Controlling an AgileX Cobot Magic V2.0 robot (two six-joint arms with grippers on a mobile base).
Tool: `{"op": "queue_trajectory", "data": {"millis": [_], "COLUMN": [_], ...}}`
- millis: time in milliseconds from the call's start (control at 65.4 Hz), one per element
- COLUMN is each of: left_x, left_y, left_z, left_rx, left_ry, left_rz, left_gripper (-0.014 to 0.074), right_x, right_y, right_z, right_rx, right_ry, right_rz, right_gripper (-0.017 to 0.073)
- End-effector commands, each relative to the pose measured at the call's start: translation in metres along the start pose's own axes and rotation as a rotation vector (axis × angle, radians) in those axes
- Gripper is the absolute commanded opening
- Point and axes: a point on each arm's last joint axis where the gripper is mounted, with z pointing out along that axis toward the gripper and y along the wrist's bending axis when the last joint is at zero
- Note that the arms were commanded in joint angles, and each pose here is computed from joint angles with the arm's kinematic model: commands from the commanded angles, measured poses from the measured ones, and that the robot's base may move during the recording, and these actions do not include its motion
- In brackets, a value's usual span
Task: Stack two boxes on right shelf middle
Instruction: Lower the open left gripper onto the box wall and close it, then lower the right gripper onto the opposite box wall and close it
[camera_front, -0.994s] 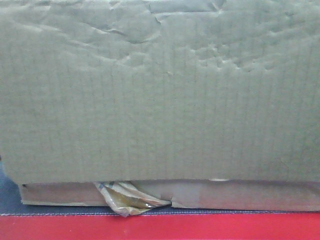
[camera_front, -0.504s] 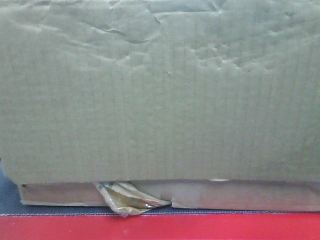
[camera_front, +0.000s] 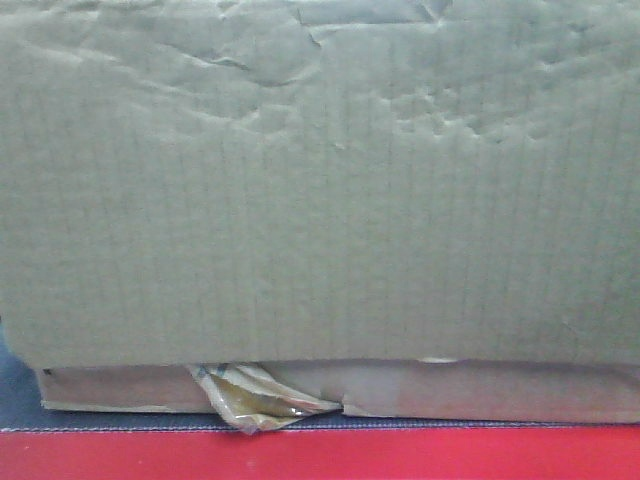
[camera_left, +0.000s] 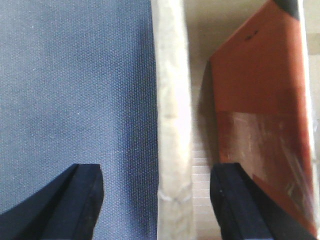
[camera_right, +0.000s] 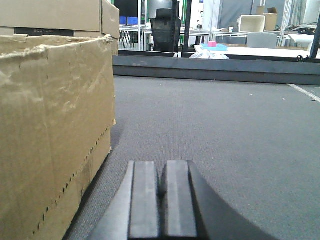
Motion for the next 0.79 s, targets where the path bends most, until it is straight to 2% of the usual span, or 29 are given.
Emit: {"op": "queue_trajectory", "data": {"millis": [0,153,474,657,780], "left_x": [0.001,0.000,-0.001,-0.001,-0.001], "left_y": [0.001,0.005,0.008,0.008,0.008], "left_z": [-0.003,-0.001,-0.001,-0.001,-0.001], "left_rx": [0.008,0.073,0.067,0.067,0.067], "left_ry": [-0.006,0.033,0.032,0.032,0.032], "left_rz": [-0.005,-0.024,-0.029,-0.029,-0.029], "left_gripper": [0.0367,0.0367,0.0367,0.0367,0.0367], "right_x": [-0.002,-0.002,-0.002,-0.009,-0.047], "right_y": [0.000,0.000,0.000,-0.001,0.001], "right_z": [0.000,0.000,0.000,-0.001,-0.009], "right_rx": [0.005,0.005,0.005,0.009,0.001], "right_ry": [-0.019,-0.019,-0.024,-0.101,-0.136], "right_rz": [0.003,0.003,0.003,0.003,0.002], "right_gripper": [-0.0165,-0.0165,-0.0165,-0.0165,-0.0165]}}
